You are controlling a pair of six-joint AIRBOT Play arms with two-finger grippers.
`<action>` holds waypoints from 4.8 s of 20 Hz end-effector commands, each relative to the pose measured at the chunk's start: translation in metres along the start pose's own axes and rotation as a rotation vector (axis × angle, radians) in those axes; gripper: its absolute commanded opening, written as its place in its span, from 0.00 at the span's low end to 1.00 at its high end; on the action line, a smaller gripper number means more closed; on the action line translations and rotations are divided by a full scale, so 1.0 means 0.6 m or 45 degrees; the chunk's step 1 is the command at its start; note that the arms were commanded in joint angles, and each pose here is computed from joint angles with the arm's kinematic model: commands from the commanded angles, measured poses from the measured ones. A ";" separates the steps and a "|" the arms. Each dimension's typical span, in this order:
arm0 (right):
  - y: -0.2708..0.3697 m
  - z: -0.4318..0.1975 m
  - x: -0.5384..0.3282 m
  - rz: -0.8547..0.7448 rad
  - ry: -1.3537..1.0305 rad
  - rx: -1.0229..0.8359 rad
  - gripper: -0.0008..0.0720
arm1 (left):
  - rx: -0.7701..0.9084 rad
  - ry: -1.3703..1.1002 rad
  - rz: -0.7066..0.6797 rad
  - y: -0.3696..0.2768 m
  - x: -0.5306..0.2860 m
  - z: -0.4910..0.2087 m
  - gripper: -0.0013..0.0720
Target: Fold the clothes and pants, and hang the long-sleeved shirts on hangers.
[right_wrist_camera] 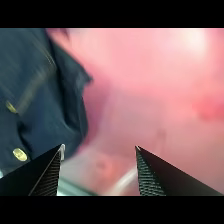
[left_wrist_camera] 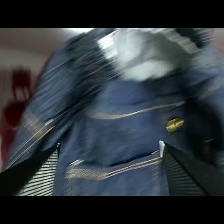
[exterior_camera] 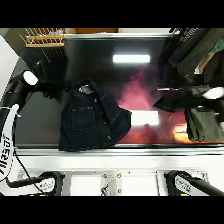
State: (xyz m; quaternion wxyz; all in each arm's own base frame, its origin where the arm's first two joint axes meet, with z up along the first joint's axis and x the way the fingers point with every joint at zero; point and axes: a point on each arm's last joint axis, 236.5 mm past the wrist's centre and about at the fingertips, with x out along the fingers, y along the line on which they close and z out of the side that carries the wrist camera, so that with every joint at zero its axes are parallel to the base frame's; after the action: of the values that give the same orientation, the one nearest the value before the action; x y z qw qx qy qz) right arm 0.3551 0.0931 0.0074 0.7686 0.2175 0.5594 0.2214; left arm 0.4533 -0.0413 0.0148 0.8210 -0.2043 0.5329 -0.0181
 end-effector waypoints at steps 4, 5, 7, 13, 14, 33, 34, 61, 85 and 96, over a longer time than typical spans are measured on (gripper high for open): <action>0.045 -0.120 0.211 0.019 0.318 -0.045 0.67 | -0.086 0.196 0.016 0.080 0.083 -0.093 0.95; 0.055 -0.128 0.229 0.027 0.329 -0.049 0.67 | -0.063 0.236 0.010 0.077 0.100 -0.108 0.95; 0.067 -0.139 0.250 0.026 0.341 -0.072 0.67 | -0.012 0.298 0.014 0.071 0.128 -0.131 0.95; 0.090 -0.129 0.266 0.047 0.282 -0.067 0.54 | 0.011 0.301 0.003 0.049 0.172 -0.144 0.78; 0.089 -0.125 0.265 0.046 0.275 -0.069 0.25 | 0.020 0.303 0.002 0.046 0.173 -0.145 0.40; 0.125 0.423 -0.138 -0.167 -0.780 -0.229 0.51 | 0.533 0.164 -0.547 -0.323 -0.113 -0.362 0.41; 0.126 0.421 -0.127 -0.138 -0.759 -0.206 0.81 | 0.538 0.120 -0.568 -0.336 -0.108 -0.362 0.88; -0.146 -0.256 0.008 -0.400 0.226 0.347 0.90 | 0.253 0.423 -0.319 -0.200 0.152 -0.341 0.94; -0.061 0.049 -0.019 -0.380 -0.138 0.011 0.92 | 0.286 0.369 -0.388 -0.202 0.046 -0.354 0.94; -0.166 -0.092 -0.053 -0.466 0.021 0.271 0.69 | 0.389 0.479 -0.423 -0.234 0.036 -0.419 0.94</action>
State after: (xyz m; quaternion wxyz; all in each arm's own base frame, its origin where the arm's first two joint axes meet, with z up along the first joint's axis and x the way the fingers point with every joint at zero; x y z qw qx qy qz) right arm 0.3220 -0.0006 -0.0259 0.7814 0.1800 0.5969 0.0258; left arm 0.2781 -0.2381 -0.0392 0.7147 -0.1738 0.6288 -0.2523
